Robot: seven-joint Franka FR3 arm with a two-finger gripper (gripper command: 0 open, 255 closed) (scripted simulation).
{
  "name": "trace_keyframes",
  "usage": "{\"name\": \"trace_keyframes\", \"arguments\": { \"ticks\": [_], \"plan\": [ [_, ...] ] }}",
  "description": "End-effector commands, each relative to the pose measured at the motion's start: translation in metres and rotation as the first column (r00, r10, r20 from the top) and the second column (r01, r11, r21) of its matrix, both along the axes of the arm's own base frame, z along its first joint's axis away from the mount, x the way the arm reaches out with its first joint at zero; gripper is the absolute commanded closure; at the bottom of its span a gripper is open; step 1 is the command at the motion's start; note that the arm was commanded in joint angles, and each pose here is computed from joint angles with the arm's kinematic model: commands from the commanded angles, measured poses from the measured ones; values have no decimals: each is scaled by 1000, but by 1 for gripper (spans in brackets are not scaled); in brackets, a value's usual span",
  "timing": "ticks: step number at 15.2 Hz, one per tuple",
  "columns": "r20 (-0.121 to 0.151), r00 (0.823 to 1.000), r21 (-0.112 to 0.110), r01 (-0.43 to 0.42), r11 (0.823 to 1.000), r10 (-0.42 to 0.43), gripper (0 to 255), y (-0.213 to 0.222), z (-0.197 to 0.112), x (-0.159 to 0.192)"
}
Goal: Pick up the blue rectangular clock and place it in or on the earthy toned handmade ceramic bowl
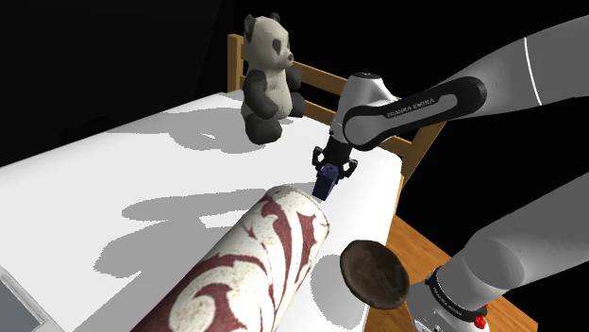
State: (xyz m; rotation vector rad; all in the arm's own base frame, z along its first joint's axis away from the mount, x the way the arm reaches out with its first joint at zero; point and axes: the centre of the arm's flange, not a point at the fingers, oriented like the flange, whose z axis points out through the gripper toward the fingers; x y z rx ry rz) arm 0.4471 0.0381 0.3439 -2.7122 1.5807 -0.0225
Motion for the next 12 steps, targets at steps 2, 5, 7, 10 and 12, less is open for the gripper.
{"name": "trace_keyframes", "arguments": {
  "ticks": [2,5,7,10,12],
  "plan": [
    [0,1000,0,0,1000,0,255,0,0,0],
    [0,1000,0,0,1000,0,255,0,0,0],
    [0,1000,0,0,1000,0,255,0,0,0],
    [0,1000,0,0,1000,0,255,0,5,0],
    [0,1000,0,0,1000,0,255,0,16,0]
  ]
}}
